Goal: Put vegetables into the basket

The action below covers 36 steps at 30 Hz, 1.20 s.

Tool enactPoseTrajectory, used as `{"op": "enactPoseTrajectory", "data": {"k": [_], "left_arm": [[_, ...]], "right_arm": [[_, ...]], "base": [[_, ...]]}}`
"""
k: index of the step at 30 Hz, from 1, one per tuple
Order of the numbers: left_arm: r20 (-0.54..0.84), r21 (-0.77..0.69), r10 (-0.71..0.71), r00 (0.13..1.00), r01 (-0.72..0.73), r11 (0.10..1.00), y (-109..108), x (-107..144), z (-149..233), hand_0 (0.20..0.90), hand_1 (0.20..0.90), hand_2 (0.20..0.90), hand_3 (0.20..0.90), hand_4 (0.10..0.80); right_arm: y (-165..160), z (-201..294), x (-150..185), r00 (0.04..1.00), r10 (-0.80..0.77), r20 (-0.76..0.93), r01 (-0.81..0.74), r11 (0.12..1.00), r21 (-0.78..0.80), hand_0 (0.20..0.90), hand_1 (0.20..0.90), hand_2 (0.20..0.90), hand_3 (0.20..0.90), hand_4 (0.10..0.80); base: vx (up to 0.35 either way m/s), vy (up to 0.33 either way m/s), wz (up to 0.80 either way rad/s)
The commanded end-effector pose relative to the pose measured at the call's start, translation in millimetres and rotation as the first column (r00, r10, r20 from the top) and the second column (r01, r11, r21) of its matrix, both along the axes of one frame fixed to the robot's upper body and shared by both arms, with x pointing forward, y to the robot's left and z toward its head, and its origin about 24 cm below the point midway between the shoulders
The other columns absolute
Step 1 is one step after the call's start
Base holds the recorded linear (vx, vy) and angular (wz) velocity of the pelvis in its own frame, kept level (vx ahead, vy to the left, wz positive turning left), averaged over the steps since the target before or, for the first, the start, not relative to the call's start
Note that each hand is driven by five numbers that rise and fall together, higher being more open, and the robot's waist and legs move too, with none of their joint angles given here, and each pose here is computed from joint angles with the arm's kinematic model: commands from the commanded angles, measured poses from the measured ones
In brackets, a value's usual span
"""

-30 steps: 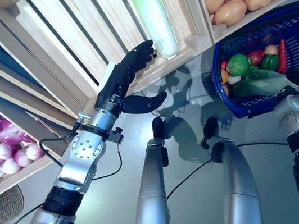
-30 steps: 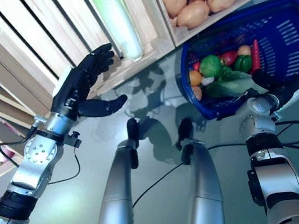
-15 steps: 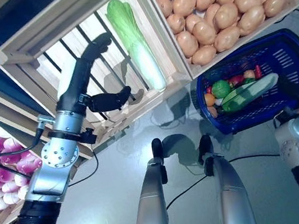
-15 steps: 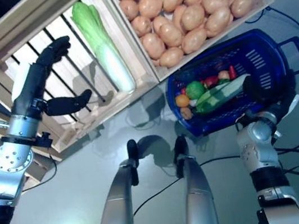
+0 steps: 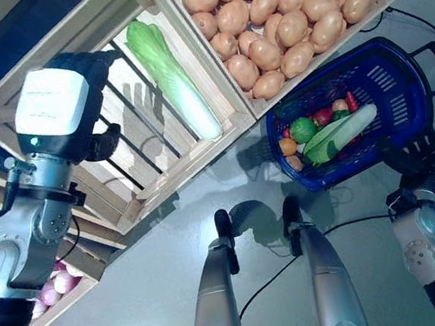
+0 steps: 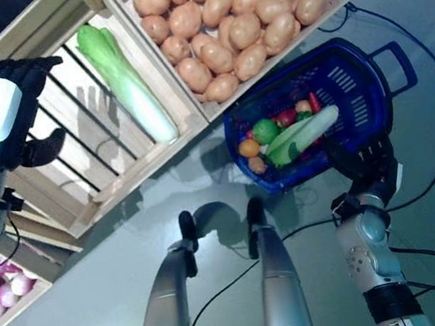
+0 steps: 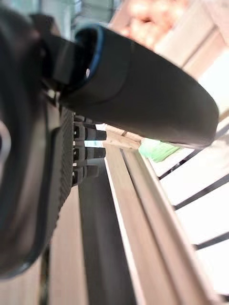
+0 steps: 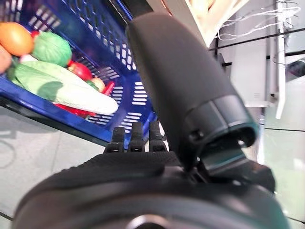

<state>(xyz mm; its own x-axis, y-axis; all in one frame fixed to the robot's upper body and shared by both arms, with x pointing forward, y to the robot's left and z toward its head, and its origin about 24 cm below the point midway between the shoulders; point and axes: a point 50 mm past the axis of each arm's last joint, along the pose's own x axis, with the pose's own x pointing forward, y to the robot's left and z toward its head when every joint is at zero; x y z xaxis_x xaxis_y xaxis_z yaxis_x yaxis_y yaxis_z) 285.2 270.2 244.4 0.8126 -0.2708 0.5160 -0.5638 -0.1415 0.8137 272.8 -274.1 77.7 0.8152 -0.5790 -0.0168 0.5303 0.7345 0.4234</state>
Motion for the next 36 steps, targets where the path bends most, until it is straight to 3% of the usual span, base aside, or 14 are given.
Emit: {"op": "enactPoseTrajectory", "data": {"k": [1, 6, 16, 22, 36], "left_arm": [[0.258, 0.134, -0.043, 0.965, 0.009, 0.991, -6.7, -8.5, 49.8, 0.9, 0.9, 0.9, 0.9, 0.8], [0.345, 0.307, -0.096, 0.934, -0.016, 0.952, -9.0, -1.5, 52.5, 0.9, 0.9, 0.9, 0.9, 0.8], [0.367, 0.37, -0.149, 0.918, 0.003, 0.929, -4.8, 10.9, 41.3, 0.9, 0.9, 0.9, 0.9, 0.8], [0.332, 0.366, -0.063, 0.941, -0.067, 0.928, -1.7, 22.4, 43.4, 0.9, 0.9, 0.9, 0.9, 0.8], [0.242, 0.352, 0.16, 0.957, -0.24, 0.905, 20.5, 39.7, 31.0, 0.9, 0.9, 0.9, 0.9, 0.8]], "right_arm": [[-5.1, 60.0, 0.7, 0.964, 0.086, 0.253, -0.056, 0.991, -0.123, 0.9, 0.9, 0.9, 0.9, 0.8], [-4.2, 66.0, 4.6, 0.958, 0.127, 0.258, -0.09, 0.984, -0.153, 0.9, 0.9, 0.9, 0.9, 0.8], [3.6, 69.4, 9.2, 0.954, 0.181, 0.241, -0.14, 0.974, -0.178, 0.9, 0.9, 0.9, 0.9, 0.8], [7.9, 79.5, 11.5, 0.95, 0.194, 0.245, -0.127, 0.956, -0.263, 0.9, 0.9, 0.9, 0.9, 0.8], [11.1, 91.7, 11.6, 0.933, 0.239, 0.269, -0.162, 0.947, -0.279, 0.9, 0.9, 0.9, 0.9, 0.8]], "base": [[-0.002, 0.049, -0.06], [0.014, 0.071, -0.09], [0.02, 0.043, -0.05], [0.004, 0.02, -0.03], [-0.002, 0.014, -0.02]]}}
